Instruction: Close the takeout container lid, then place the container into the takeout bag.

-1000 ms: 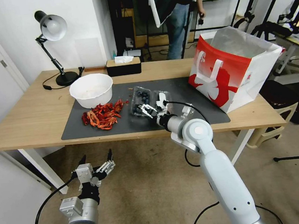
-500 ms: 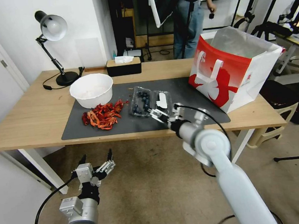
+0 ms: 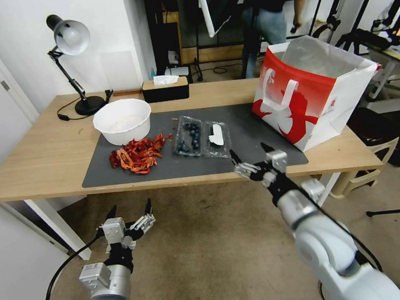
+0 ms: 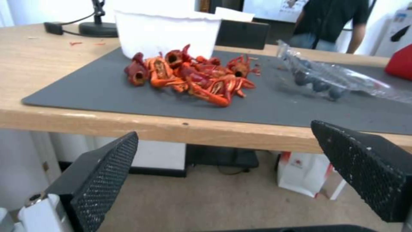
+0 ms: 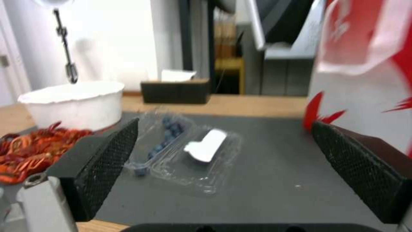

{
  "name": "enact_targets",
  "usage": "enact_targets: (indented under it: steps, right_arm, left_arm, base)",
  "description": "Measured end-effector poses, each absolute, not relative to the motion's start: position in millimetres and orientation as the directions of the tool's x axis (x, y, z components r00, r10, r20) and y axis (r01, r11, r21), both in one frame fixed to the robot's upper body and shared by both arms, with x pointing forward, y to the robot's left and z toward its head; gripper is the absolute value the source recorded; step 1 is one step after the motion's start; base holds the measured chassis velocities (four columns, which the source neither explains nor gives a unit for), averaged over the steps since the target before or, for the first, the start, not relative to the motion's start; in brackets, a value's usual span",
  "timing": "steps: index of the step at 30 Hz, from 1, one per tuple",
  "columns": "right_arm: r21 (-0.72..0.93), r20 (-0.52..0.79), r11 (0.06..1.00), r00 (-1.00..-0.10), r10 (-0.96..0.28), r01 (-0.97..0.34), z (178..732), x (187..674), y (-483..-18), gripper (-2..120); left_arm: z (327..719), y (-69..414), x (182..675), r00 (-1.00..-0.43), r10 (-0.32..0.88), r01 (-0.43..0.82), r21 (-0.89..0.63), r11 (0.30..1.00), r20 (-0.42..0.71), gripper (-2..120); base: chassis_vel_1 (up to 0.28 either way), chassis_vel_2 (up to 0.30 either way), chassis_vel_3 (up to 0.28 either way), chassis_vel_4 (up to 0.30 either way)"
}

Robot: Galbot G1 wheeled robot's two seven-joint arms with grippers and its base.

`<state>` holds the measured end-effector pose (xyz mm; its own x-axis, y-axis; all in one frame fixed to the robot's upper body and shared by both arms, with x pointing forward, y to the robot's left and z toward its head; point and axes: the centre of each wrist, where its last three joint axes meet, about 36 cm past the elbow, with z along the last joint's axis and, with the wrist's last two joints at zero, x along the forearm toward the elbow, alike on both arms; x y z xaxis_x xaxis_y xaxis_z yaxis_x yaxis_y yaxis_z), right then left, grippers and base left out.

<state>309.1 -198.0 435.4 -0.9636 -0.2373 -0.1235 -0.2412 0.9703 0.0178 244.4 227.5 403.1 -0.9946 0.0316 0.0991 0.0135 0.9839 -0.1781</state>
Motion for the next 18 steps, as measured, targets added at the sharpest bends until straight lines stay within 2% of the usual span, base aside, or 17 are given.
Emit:
enact_targets:
  steps: [2, 6, 18]
  right_arm:
    - [-0.009, -0.165, 0.977, -0.964, -0.211, -0.212, 411, 295, -192, 100]
    - [0.018, -0.156, 0.983, -0.972, -0.177, -0.182, 378, 275, -183, 100]
    - [0.082, -0.093, 0.982, -0.982, -0.162, -0.169, 361, 259, -175, 100]
  left_arm:
    - [402, 227, 245, -0.995, 0.047, 0.029, -0.181, 0.983, 0.092, 100]
    - [402, 226, 245, -0.995, 0.052, 0.035, -0.182, 0.983, 0.085, 100]
    - [399, 226, 243, -0.995, 0.058, 0.042, -0.173, 0.984, 0.087, 100]
  base:
    - [0.0, 0.0, 0.0, 0.0]
    - [0.0, 0.0, 0.0, 0.0]
    - [0.0, 0.0, 0.0, 0.0]
